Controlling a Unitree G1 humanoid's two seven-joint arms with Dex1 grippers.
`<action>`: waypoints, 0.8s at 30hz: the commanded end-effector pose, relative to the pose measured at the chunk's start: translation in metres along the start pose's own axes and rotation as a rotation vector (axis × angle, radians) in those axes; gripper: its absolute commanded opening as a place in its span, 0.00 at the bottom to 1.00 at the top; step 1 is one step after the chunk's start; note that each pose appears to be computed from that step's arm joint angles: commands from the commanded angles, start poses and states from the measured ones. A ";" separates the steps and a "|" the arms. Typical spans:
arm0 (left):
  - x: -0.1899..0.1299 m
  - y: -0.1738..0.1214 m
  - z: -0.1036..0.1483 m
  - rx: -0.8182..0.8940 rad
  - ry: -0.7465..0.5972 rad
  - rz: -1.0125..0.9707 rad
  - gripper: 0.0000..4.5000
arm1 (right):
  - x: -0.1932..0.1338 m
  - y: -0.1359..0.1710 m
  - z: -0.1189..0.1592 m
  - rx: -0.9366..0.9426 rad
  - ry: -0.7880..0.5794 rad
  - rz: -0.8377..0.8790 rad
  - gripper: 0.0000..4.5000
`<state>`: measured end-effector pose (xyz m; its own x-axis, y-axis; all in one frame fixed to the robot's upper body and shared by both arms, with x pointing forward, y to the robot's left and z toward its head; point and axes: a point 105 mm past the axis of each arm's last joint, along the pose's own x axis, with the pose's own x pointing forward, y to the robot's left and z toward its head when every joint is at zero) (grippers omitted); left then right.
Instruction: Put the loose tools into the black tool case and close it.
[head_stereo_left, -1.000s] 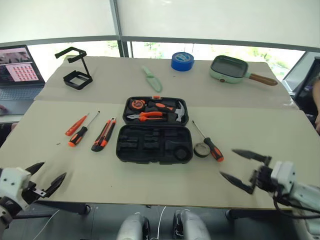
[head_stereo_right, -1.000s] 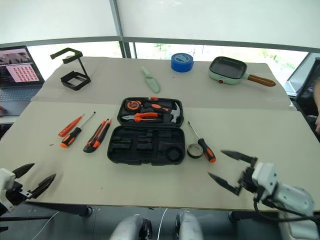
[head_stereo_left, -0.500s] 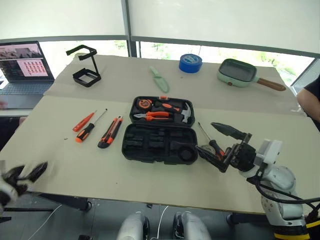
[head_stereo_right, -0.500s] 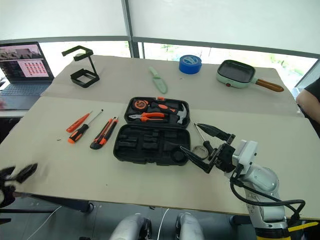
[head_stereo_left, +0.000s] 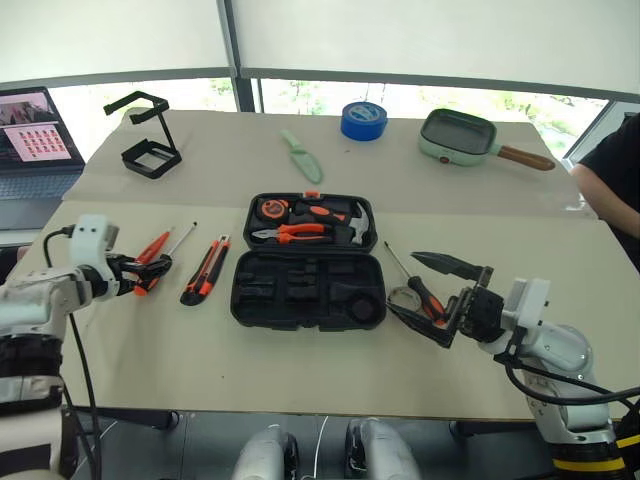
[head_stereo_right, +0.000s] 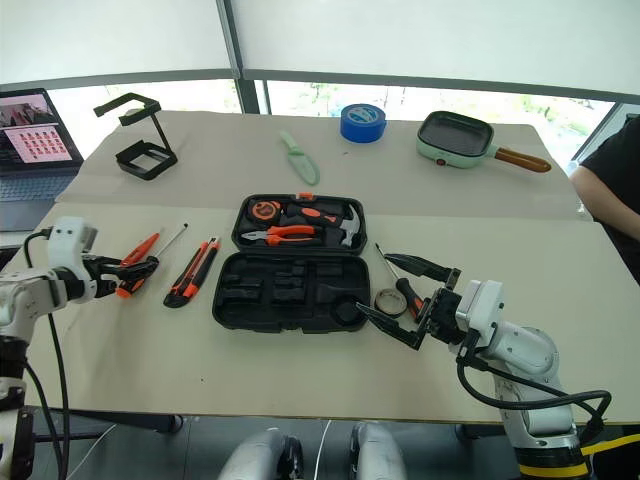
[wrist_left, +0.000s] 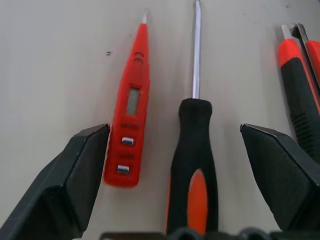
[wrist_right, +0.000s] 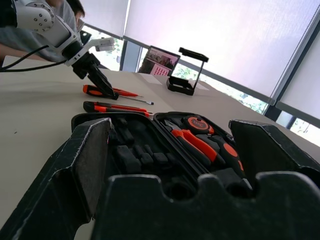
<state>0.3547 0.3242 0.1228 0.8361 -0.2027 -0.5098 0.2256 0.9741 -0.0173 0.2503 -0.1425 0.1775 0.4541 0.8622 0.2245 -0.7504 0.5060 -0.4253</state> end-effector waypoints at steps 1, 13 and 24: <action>-0.001 -0.002 0.004 0.062 0.017 -0.018 0.76 | -0.002 -0.003 0.012 -0.045 -0.005 -0.018 1.00; -0.008 0.018 -0.010 0.074 0.014 0.034 0.04 | -0.004 0.001 0.009 -0.031 0.010 -0.035 1.00; -0.007 0.011 -0.015 0.125 -0.059 -0.013 0.04 | -0.006 0.002 0.006 -0.018 0.025 -0.021 1.00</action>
<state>0.3479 0.3396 0.1216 0.8759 -0.2139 -0.4325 0.2799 0.9554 0.0945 0.2448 -0.1433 0.1730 0.4838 0.8518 0.2008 -0.7463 0.5214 -0.4137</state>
